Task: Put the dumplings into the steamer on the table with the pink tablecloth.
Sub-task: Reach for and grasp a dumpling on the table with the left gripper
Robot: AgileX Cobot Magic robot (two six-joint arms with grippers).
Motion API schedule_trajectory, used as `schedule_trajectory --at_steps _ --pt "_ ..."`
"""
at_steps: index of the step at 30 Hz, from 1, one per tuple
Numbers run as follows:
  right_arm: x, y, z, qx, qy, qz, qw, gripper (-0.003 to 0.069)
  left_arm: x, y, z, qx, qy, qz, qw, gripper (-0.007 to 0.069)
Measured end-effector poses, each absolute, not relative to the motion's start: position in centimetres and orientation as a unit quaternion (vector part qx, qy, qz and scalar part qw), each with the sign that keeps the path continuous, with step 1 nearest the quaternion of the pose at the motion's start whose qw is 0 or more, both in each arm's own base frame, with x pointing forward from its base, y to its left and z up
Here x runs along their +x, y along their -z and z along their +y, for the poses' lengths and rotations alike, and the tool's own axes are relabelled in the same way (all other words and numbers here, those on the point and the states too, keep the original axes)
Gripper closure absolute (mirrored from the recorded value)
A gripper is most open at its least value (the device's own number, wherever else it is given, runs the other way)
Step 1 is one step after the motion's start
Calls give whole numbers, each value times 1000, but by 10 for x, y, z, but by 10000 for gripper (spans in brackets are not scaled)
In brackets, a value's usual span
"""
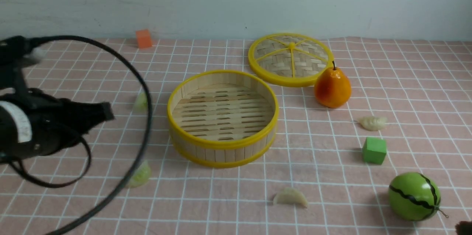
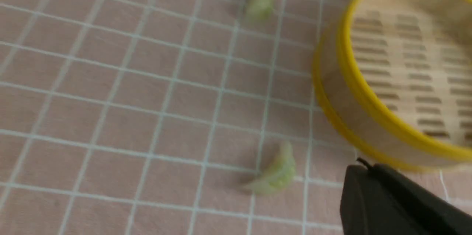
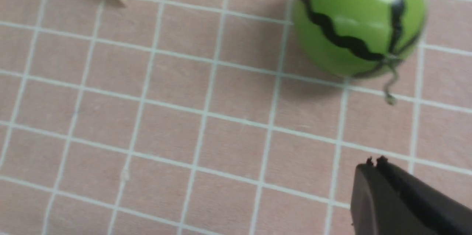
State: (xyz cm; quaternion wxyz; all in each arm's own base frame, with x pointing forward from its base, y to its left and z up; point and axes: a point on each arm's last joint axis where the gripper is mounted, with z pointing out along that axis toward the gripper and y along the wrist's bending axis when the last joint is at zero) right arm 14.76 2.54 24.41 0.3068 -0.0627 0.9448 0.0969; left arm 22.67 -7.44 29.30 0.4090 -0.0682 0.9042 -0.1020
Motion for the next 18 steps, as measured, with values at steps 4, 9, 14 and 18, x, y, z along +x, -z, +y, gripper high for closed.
schedule_trajectory --at_steps 4,9,14,18 --pt "157 -241 36 -92 -133 936 312 668 259 -298 -93 -36 111 929 351 639" --pt "162 -243 45 -108 -178 924 320 662 316 -311 -94 -38 142 940 308 639" --pt "162 -245 50 -147 -193 912 332 661 373 -306 -83 -43 129 937 322 637" --pt "161 -245 50 -165 -190 908 335 661 401 -293 -81 -27 94 941 325 596"
